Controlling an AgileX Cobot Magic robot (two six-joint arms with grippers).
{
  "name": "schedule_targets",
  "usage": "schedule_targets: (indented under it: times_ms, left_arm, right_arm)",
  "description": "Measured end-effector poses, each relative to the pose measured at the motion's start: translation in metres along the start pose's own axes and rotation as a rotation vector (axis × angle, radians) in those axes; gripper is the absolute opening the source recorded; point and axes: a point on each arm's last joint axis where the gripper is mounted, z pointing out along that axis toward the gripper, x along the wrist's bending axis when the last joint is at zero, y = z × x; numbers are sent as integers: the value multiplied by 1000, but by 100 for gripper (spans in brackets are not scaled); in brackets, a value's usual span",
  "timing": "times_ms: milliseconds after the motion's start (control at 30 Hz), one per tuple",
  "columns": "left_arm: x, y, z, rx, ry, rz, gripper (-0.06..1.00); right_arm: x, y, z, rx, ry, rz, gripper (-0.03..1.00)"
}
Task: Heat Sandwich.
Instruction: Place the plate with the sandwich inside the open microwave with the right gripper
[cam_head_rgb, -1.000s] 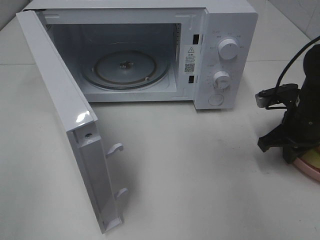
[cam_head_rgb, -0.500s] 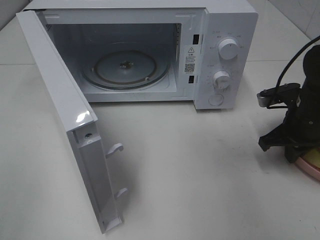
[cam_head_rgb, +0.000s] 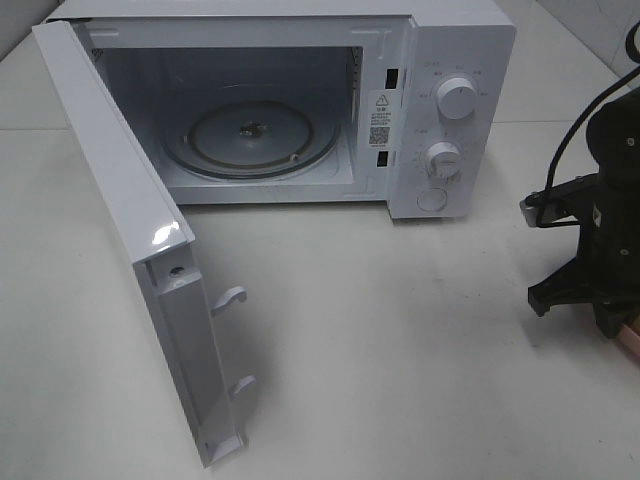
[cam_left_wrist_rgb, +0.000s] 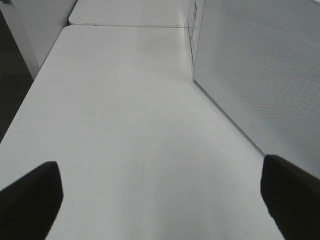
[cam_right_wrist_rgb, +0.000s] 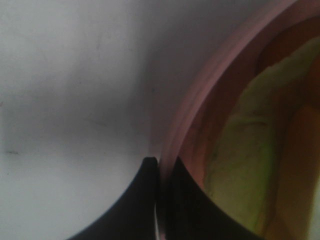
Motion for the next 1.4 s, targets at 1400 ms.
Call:
schedule_targets:
  times_ms: [1400]
  left_arm:
    - [0,0,0,0,0,0,99]
  right_arm:
    - [75,-108,-90,-219,0,-371,3]
